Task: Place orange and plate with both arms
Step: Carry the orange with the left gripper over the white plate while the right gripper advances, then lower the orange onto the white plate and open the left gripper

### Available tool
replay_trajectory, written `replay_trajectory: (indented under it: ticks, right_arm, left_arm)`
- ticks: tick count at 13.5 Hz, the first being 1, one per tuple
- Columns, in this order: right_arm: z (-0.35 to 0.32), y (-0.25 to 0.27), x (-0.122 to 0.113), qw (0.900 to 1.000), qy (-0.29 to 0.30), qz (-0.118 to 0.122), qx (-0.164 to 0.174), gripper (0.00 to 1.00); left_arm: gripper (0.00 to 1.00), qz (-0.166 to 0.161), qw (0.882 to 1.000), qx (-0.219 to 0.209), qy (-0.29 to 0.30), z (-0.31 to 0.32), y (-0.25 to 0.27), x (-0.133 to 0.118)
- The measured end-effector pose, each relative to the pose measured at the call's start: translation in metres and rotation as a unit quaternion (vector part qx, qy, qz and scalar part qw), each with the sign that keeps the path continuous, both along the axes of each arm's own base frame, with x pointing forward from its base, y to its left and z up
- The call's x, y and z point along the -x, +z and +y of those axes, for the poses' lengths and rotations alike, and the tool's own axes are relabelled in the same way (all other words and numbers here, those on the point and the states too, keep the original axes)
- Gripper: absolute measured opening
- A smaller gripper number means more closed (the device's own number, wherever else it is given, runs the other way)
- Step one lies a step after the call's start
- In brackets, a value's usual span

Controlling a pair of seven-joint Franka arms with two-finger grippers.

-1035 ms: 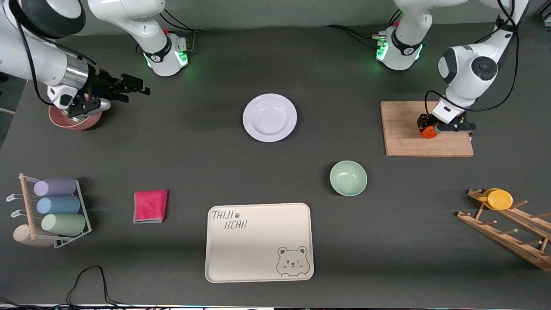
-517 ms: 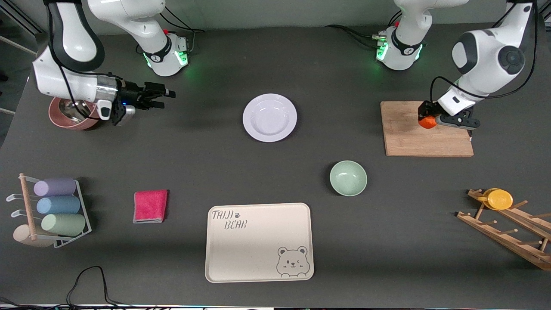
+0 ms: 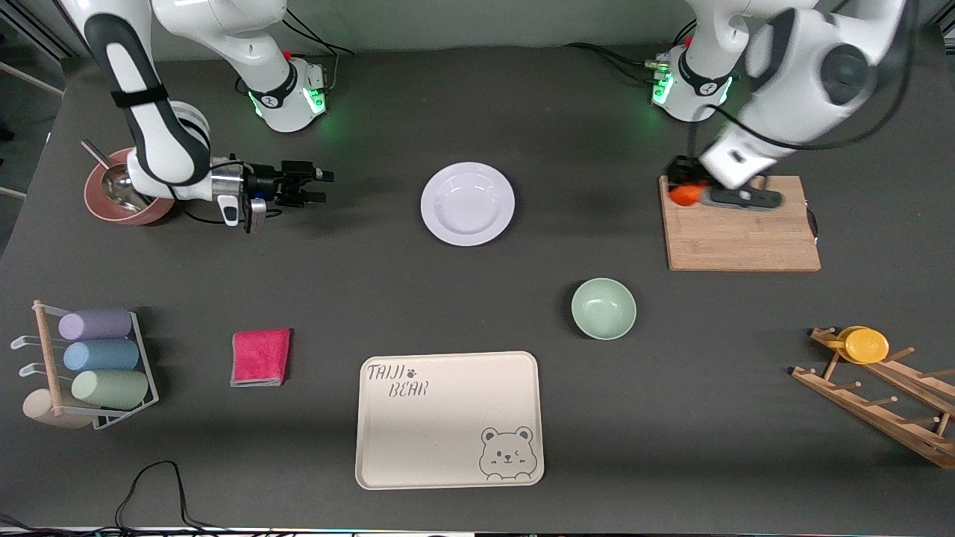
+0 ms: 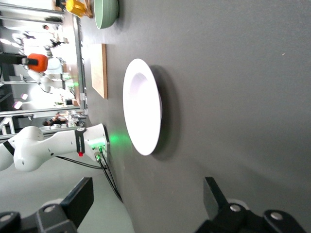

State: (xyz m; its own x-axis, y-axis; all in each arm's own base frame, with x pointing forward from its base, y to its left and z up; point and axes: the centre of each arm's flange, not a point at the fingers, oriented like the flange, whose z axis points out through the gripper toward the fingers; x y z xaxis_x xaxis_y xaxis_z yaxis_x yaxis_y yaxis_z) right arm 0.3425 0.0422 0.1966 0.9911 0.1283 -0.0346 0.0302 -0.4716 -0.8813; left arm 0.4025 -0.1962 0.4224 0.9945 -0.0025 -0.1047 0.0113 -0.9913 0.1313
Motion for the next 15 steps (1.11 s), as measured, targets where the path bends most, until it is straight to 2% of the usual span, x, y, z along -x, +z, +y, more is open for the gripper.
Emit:
replay_trajectory:
  ticks: [2,4,7,9,10,13,15]
  right_arm:
    - [0.000,-0.026,0.009,1.000,-0.009,-0.001,-0.014,1.00]
    - [0.003,-0.048,0.018,0.999,-0.021,-0.006,-0.037,1.00]
    - [0.004,-0.074,0.029,0.998,-0.028,-0.014,-0.051,1.00]
    - [0.004,-0.081,0.033,0.998,-0.027,-0.010,-0.053,1.00]
    - [0.004,-0.082,0.034,0.998,-0.027,-0.009,-0.053,1.00]
    - [0.003,-0.085,0.035,0.998,-0.027,-0.004,-0.052,1.00]
    - [0.003,-0.088,0.035,0.998,-0.028,-0.002,-0.051,1.00]
  left_arm:
    - [0.72,0.007,0.999,-0.015,0.052,-0.090,0.009,0.020]
    - [0.72,0.025,0.992,-0.026,0.121,-0.154,0.004,0.029]
    - [0.72,0.036,0.974,-0.007,0.224,-0.229,-0.025,0.039]
    - [0.72,0.033,0.961,0.011,0.276,-0.274,-0.056,0.061]
    - [0.72,0.024,0.957,0.005,0.288,-0.292,-0.075,0.076]
    - [0.72,-0.033,0.953,-0.045,0.297,-0.330,-0.139,0.129]
    - [0.72,-0.058,0.947,-0.064,0.310,-0.346,-0.172,0.148]
